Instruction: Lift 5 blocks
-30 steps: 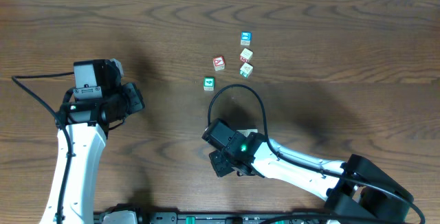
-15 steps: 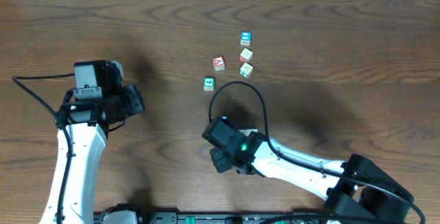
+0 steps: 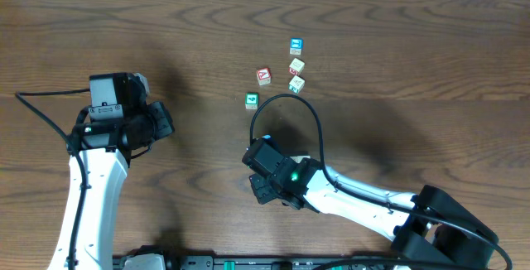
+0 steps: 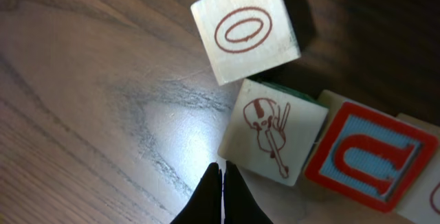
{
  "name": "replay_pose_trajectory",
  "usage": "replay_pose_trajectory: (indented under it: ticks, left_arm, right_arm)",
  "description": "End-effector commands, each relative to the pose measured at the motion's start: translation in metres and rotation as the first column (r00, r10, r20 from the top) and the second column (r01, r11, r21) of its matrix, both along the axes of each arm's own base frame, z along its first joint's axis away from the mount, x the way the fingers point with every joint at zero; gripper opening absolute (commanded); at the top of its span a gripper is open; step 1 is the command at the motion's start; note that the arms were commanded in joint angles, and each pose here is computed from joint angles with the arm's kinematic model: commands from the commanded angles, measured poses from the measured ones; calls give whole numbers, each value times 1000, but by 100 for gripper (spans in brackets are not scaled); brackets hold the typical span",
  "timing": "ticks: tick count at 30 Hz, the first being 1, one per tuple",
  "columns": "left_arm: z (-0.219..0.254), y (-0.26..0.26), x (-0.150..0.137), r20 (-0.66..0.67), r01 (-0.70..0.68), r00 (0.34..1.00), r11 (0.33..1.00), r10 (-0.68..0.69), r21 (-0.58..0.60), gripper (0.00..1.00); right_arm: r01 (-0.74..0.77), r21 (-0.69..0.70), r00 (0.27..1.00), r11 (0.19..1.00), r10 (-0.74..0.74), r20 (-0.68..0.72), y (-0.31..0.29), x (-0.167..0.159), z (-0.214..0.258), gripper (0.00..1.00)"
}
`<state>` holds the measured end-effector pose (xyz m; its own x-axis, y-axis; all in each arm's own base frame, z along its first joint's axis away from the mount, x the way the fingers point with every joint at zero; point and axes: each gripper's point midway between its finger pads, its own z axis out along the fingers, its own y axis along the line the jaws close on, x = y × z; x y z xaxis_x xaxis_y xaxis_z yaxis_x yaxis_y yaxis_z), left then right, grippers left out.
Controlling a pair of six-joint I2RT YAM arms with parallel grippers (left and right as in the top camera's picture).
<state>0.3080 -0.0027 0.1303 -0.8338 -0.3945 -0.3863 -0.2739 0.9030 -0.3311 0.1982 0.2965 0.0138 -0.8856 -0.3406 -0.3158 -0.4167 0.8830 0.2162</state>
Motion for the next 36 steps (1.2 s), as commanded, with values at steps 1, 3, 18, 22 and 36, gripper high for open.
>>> replay_pose_trajectory:
  ticks: [1, 3, 18, 22, 36]
  left_arm:
    - [8, 2, 3, 22, -13, 1000, 1000, 13, 1, 8]
    - [8, 2, 3, 22, -13, 1000, 1000, 13, 1, 8]
    - [8, 2, 3, 22, -13, 1000, 1000, 13, 1, 7]
    - [8, 2, 3, 21, -13, 1000, 1000, 13, 0, 8]
    - [5, 2, 2, 14, -13, 1000, 1000, 13, 0, 17]
  right_arm:
    - [41, -9, 999, 999, -41, 29, -4, 12, 1, 3]
    - [51, -15, 998, 999, -50, 37, -6, 15, 1, 3]
    - [97, 18, 994, 995, -98, 57, -9, 33, 5, 3]
    - [97, 23, 993, 995, -98, 61, -8, 34, 6, 2]
    - [81, 92, 994, 992, -87, 72, 9, 41, 27, 21]
